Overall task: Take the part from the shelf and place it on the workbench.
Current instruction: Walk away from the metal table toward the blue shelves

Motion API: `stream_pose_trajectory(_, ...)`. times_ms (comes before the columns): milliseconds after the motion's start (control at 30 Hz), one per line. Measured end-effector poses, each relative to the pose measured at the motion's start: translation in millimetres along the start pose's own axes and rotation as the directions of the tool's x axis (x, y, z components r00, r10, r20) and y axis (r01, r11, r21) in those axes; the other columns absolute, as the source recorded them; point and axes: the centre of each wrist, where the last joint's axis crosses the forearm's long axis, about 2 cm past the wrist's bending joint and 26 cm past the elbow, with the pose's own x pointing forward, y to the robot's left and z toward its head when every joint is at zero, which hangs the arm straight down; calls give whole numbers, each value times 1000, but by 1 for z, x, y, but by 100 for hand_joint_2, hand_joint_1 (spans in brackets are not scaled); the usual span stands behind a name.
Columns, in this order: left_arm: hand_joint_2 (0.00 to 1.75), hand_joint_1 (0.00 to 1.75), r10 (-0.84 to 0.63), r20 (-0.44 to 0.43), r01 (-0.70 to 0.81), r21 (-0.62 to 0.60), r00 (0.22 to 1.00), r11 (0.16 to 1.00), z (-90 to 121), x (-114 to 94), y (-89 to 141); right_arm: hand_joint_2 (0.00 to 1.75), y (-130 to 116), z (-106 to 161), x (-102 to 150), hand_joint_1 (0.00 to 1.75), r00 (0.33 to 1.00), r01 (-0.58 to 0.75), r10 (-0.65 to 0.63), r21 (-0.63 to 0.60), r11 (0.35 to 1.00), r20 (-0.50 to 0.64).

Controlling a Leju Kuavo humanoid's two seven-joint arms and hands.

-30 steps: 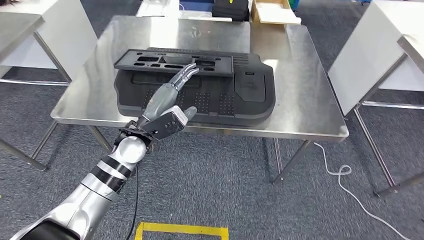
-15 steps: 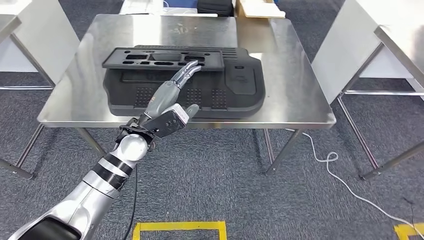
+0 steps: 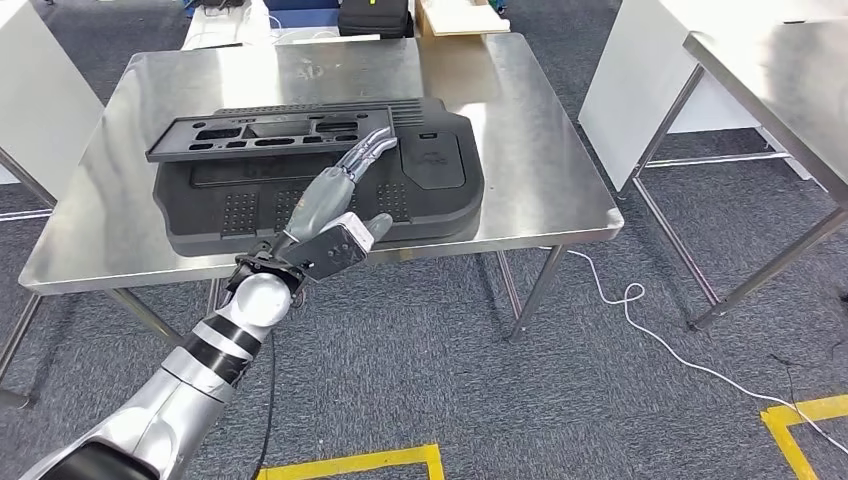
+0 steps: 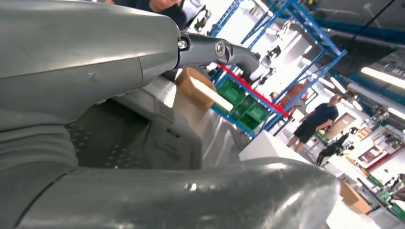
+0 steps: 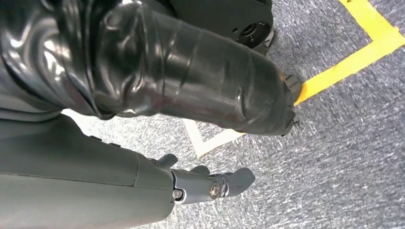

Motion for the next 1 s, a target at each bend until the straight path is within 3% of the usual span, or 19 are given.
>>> stream_pose_trajectory(1000, 0, 0, -71, -7, 71, 68, 997, 995, 7, -5, 10, 0, 2, 0, -2, 0, 995, -76, 71, 65, 995, 71)
